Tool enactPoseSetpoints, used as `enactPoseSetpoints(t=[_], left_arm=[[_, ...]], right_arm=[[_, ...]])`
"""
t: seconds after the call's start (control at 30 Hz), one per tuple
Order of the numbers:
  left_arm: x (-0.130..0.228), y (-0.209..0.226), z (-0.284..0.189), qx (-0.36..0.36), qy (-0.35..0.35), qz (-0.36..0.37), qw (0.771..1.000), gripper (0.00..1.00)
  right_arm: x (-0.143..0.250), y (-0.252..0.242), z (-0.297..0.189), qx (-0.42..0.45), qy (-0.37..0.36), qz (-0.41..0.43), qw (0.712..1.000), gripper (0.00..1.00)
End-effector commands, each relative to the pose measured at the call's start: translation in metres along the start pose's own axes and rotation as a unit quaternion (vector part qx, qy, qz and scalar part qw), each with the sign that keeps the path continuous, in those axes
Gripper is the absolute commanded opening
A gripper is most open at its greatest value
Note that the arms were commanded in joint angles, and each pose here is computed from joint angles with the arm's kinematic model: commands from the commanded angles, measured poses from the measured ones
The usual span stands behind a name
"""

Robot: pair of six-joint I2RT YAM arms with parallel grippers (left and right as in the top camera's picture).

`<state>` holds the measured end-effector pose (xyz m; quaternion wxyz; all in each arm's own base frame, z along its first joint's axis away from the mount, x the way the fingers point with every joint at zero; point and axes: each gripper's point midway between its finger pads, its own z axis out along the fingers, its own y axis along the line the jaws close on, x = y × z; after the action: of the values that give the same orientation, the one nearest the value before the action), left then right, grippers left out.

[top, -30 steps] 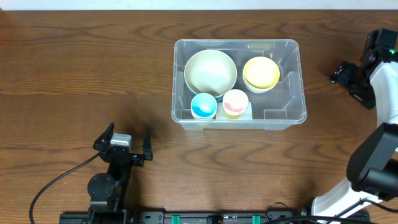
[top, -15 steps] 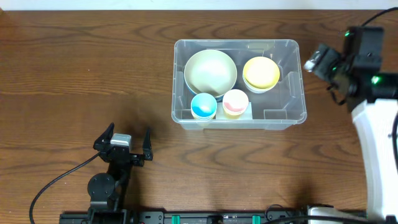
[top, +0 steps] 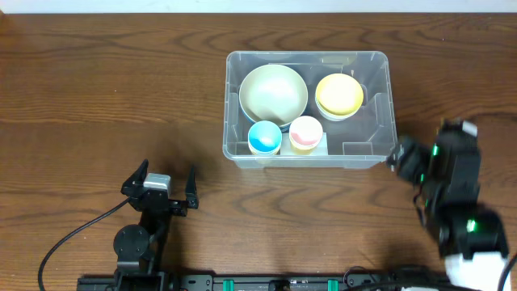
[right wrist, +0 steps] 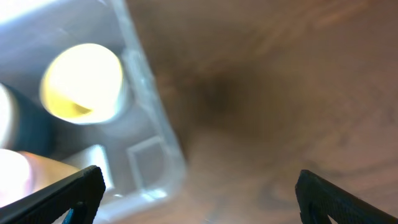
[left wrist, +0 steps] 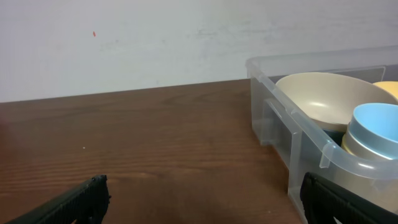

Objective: Pack container

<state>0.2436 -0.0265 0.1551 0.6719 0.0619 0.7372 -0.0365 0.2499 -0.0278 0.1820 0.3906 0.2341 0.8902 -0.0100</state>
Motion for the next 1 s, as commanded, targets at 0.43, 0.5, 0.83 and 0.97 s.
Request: enactPoseSetpoints(t=[0.43, 0.5, 0.83, 0.97], left_arm=[[0.015, -0.002, 0.001, 0.007, 0.023, 0.002, 1.000, 0.98], [0.015, -0.002, 0.001, 0.007, 0.023, 0.002, 1.000, 0.98], [0.015, -0.002, 0.001, 0.007, 0.023, 0.002, 1.000, 0.98], [0.015, -0.002, 0.001, 0.007, 0.023, 0.002, 1.000, 0.98]], right_arm=[[0.143, -0.071, 0.036, 0.047, 0.038, -0.009, 0.998, 0.99], [0.133, -0.070, 0.035, 0.044, 0.012, -0.005, 0.999, 0.99], [0.030, -0.001, 0.000, -0.097, -0.226, -0.139, 0.959, 0.99], [0.008, 0.019, -0.023, -0.135, -0.300, -0.188, 0.925, 0.99]])
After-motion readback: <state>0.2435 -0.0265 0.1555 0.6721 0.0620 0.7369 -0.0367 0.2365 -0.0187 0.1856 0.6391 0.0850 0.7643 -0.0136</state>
